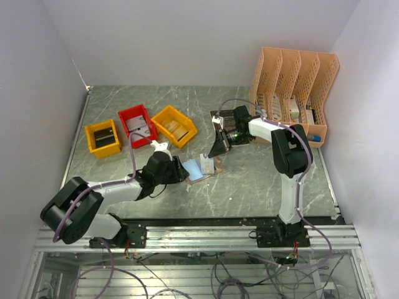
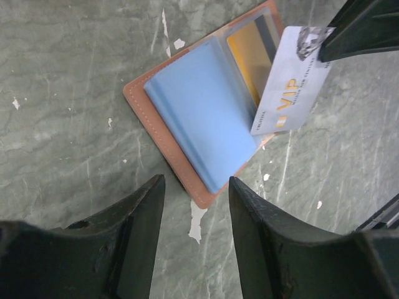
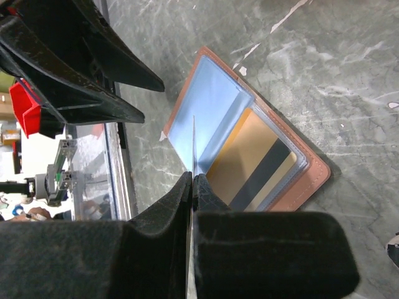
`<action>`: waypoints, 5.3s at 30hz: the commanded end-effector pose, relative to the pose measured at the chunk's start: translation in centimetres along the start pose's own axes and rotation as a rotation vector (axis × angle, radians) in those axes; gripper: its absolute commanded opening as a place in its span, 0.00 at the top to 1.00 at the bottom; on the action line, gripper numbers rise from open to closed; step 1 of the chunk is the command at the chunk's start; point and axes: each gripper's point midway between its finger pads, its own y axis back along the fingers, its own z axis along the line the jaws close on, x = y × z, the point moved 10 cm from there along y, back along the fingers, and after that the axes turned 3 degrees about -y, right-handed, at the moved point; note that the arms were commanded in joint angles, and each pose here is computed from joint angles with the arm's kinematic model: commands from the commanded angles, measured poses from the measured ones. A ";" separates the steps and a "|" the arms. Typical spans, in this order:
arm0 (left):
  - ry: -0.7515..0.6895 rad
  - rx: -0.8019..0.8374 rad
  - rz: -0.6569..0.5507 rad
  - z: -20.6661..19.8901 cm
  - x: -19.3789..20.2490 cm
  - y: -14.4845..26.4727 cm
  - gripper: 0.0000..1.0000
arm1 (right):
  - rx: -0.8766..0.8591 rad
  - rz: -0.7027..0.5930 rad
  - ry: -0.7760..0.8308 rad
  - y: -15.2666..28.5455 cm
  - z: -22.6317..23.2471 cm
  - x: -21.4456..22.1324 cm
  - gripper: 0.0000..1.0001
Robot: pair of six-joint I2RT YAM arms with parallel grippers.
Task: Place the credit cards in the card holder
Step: Insert the credit card into the card holder.
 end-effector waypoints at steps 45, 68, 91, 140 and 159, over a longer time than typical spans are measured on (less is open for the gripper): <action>-0.130 -0.176 0.104 0.7 -0.9 -3.5 0.66 | 0.186 -0.062 -0.113 0.1 -1.0 -0.4 1.00; -0.134 -0.165 0.109 0.6 -1.0 -3.5 0.67 | 0.166 -0.044 -0.131 -0.9 -1.0 0.3 1.00; -0.142 -0.149 0.024 -0.2 -2.4 -2.1 0.65 | 0.190 -0.038 -0.143 -1.3 -1.3 0.4 1.00; -0.121 -0.103 0.103 0.4 -0.2 -4.1 0.91 | 0.218 -0.006 -0.131 -1.6 -1.4 0.8 1.00; -0.173 -0.180 0.033 0.1 -2.0 -1.9 0.75 | 0.230 0.045 -0.166 -2.9 -1.6 0.8 1.00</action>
